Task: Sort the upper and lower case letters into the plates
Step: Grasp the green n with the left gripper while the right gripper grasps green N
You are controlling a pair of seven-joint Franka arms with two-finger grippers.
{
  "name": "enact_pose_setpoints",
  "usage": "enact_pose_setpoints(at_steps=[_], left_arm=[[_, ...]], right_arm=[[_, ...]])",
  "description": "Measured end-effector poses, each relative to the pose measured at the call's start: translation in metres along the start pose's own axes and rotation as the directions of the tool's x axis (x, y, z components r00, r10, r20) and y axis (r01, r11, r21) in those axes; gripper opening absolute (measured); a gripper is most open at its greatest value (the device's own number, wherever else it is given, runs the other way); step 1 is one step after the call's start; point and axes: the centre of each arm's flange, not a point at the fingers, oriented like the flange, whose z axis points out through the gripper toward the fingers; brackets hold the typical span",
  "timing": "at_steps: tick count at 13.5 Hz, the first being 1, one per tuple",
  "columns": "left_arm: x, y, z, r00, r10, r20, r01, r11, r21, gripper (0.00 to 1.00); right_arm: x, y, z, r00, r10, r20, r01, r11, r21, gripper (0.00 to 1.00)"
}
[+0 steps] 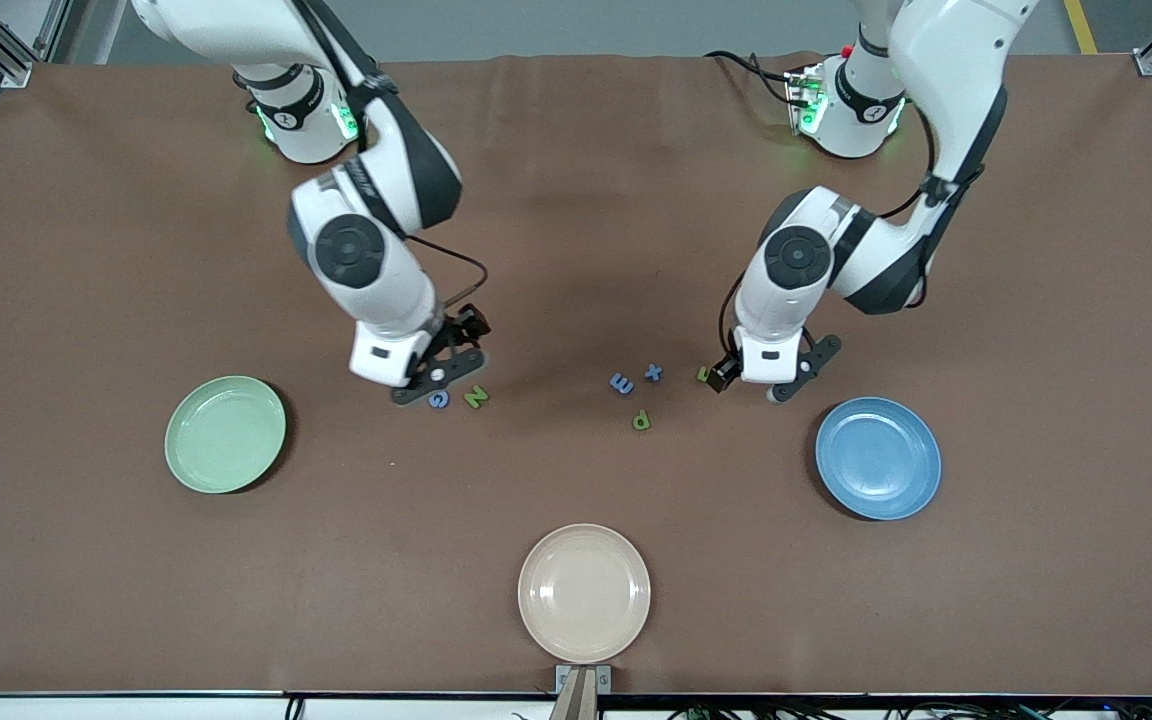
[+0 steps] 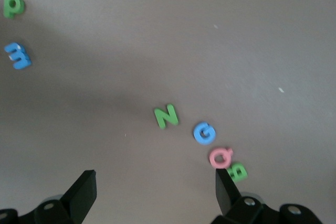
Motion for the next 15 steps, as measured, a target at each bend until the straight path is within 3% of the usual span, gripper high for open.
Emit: enact_pose_setpoints(at_steps=[3,8,10,13,14,15], left_arm=[[-0.018,0.004,0.029,0.997,-0.075,-0.037,0.075,0.997,-0.003,0.79],[-0.031,0.005,0.058,0.993,-0.105,-0.050,0.105,0.994,-0.003,0.71],[-0.036,0.006,0.059,0.991,-0.122,-0.047,0.122,0.993,-0.004,0.57],[-0.046,0.009,0.061,0.992,-0.119,-0.046,0.119,0.993,-0.003,0.53],[-0.047,0.009,0.061,0.992,-0.117,-0.045,0.117,0.993,-0.003,0.45],[-0.047,0.010,0.061,0.992,-0.118,-0.045,0.118,0.993,-0.003,0.44]], right_arm=[[0.006,-0.007,0.049,0.999,-0.050,-0.020,0.049,0.998,-0.028,1.00],[0.008,0.001,0.117,0.993,-0.117,-0.002,0.117,0.993,-0.033,1.00],[0.007,0.001,0.126,0.993,-0.118,-0.002,0.118,0.992,-0.032,1.00],[0.007,0.003,0.137,0.993,-0.117,-0.003,0.117,0.993,-0.033,1.00],[0.007,0.003,0.140,0.993,-0.117,-0.004,0.117,0.993,-0.033,0.98],[0.007,0.003,0.142,0.993,-0.117,-0.004,0.117,0.993,-0.033,0.96]])
